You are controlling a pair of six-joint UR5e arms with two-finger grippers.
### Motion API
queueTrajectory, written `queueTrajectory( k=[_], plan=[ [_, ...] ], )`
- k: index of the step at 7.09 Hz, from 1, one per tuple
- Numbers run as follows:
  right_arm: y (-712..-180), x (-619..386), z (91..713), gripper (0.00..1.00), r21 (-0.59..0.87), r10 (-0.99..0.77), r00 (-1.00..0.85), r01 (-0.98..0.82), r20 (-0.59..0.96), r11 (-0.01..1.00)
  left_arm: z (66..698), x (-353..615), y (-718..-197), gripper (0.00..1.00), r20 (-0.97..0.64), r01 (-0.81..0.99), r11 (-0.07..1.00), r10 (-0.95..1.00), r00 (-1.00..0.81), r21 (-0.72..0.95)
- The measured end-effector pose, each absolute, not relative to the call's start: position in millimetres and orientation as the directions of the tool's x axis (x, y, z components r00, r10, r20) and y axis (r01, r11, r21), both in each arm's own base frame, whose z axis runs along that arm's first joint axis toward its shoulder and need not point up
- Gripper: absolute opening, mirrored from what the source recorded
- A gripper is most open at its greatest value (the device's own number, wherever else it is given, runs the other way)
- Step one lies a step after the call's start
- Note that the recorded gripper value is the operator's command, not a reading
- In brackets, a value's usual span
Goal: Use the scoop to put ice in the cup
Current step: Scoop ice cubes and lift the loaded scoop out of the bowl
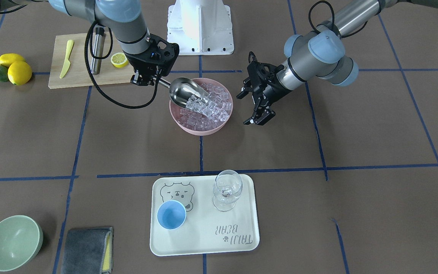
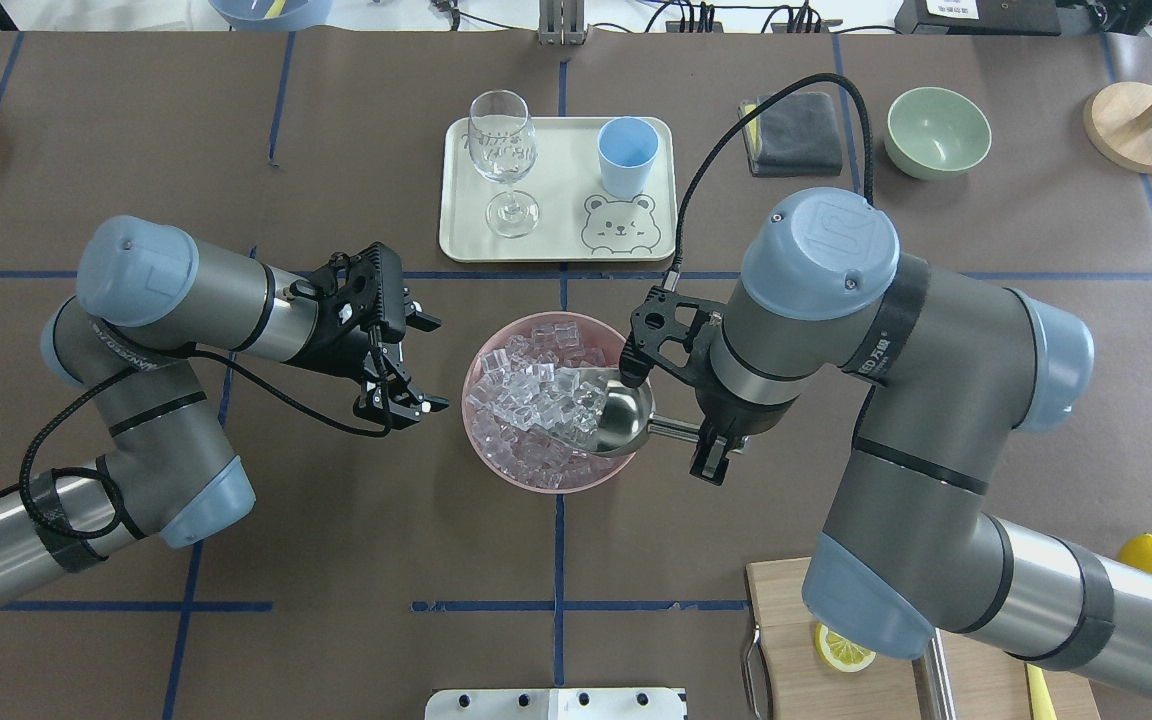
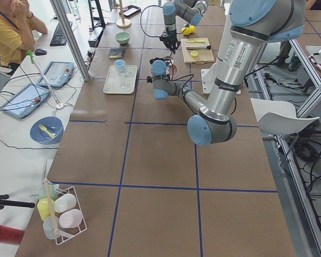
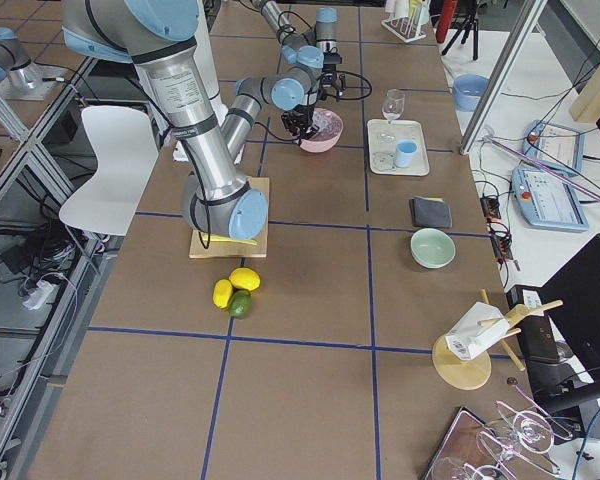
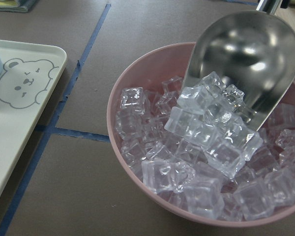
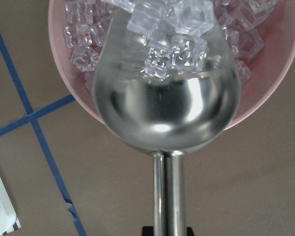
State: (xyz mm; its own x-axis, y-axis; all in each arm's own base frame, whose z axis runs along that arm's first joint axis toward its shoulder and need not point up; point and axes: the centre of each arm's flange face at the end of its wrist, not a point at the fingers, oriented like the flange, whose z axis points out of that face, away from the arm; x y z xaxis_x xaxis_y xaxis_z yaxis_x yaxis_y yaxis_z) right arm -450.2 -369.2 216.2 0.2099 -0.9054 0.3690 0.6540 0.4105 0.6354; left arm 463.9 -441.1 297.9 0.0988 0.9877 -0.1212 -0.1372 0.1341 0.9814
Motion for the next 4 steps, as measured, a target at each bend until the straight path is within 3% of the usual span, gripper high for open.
queueTrajectory(
  k=[4],
  plan=[
    [-361, -435, 225, 0.00, 0.665, -0.910, 0.205, 0.627, 0.360, 0.404, 297, 463, -442, 1.00, -0.121, -0.136, 0.134, 0.988, 0.101, 0.982]
  ],
)
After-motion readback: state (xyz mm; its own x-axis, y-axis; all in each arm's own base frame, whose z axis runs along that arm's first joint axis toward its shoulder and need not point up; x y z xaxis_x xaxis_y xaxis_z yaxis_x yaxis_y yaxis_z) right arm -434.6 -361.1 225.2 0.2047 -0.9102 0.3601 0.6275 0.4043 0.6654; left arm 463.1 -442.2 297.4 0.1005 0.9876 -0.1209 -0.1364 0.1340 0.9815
